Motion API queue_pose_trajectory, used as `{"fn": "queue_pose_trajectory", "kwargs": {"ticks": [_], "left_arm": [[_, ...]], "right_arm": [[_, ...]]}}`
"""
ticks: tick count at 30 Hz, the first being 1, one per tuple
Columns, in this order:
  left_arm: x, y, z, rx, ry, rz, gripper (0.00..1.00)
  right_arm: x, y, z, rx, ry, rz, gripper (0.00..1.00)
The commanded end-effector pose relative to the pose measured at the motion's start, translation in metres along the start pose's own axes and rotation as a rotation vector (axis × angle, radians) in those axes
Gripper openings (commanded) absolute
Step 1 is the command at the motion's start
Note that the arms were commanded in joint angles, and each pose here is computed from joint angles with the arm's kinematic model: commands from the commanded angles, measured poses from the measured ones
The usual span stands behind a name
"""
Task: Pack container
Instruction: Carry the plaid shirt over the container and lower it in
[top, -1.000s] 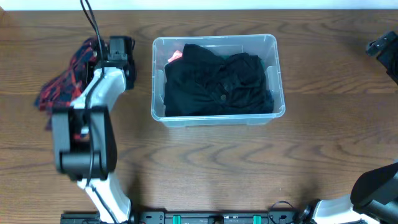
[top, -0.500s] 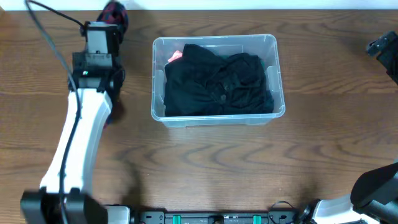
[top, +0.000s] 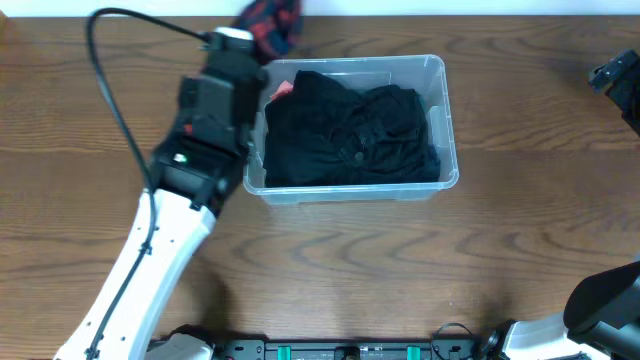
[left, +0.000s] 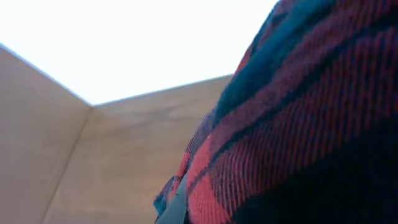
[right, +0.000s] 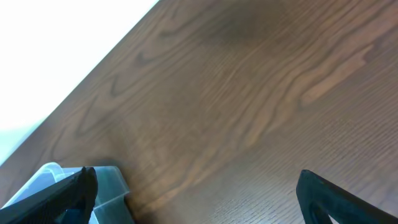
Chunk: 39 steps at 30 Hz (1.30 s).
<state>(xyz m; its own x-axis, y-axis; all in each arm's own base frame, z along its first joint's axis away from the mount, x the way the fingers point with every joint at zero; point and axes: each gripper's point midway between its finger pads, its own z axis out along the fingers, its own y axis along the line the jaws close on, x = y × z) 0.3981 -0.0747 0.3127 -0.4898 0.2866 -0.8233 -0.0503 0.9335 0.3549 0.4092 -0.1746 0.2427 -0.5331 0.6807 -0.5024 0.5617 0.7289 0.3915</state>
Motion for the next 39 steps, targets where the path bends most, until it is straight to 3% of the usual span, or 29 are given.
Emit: {"fn": "queue_pose_trajectory", "kwargs": {"ticks": [1,9,20,30,39], "left_arm": [[-0.037,0.000,-0.027,-0.039,-0.119,0.002,0.06],[-0.057,-0.054,-0.058,0.074,-0.218,0.059,0.06],[-0.027,-0.137,-0.048,0.178,-0.148,0.207,0.06],[-0.021,-0.133,-0.034,0.066,-0.131,0.368,0.06],[-0.049,-0.112,-0.038,-0.088,-0.203,0.492,0.06]], "right_arm": [[-0.004,0.001,-0.003,-0.003,-0.012,0.013,0.99],[-0.004,0.001,-0.003,-0.003,-0.012,0.013,0.99],[-0.004,0.001,-0.003,-0.003,-0.012,0.013,0.99],[-0.004,0.001,-0.003,-0.003,-0.012,0.013,0.99],[-0.004,0.001,-0.003,-0.003,-0.012,0.013,0.99]]}}
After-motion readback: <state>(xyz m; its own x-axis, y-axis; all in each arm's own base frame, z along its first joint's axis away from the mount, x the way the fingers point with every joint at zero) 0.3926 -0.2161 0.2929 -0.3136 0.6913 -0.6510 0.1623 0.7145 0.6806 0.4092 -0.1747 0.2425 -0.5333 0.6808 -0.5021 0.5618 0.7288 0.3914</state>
